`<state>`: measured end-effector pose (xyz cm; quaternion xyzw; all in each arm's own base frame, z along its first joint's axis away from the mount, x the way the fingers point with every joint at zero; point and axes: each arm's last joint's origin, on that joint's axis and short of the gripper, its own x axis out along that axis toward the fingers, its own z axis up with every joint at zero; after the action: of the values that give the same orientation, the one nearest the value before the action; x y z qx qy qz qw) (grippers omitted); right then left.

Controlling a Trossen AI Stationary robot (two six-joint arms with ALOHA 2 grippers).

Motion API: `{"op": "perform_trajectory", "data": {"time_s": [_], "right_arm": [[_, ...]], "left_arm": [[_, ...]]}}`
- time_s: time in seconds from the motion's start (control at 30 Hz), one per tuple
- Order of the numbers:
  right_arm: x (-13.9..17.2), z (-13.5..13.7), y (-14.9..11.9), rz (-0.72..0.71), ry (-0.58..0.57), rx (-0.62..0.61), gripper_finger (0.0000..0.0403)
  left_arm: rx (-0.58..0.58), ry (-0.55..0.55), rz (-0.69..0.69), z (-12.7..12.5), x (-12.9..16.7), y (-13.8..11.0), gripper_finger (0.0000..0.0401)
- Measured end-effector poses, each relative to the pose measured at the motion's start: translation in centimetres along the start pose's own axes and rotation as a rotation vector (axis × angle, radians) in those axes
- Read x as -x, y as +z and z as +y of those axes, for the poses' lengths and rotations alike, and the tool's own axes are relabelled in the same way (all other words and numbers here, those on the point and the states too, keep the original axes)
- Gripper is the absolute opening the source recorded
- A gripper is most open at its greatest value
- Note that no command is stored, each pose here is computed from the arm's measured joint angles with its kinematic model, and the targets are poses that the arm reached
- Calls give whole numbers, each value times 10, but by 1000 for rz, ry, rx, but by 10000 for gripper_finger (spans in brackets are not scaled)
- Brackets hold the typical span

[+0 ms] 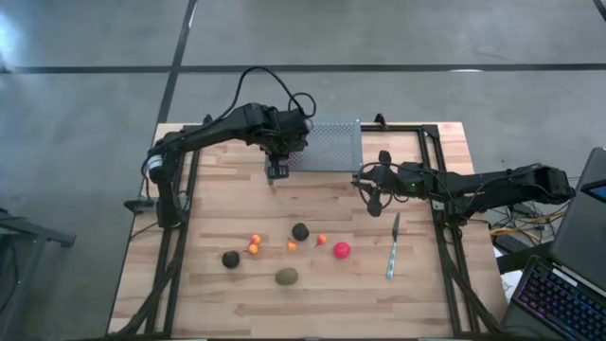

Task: Pick & Place Fruit
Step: Put the purple strainer bowl on the shelf

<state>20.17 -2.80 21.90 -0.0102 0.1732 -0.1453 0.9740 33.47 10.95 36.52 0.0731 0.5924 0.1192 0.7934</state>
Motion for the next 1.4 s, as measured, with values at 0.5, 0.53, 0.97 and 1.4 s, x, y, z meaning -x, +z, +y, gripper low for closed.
{"op": "perform_trajectory", "data": {"time_s": [0.5, 0.53, 0.97, 1.4], "right_arm": [[0, 0, 0, 2, 0, 4, 60], [0, 0, 0, 2, 0, 4, 63], [0, 0, 0, 2, 0, 0, 101], [0, 0, 0, 2, 0, 0, 114]], "left_arm": [[-35, -19, 39, -6, -12, 4, 6], [-36, -19, 40, -6, -12, 4, 6], [-49, -24, 68, -10, -21, 1, 19], [-74, -19, 44, -8, -18, 4, 38]]}}
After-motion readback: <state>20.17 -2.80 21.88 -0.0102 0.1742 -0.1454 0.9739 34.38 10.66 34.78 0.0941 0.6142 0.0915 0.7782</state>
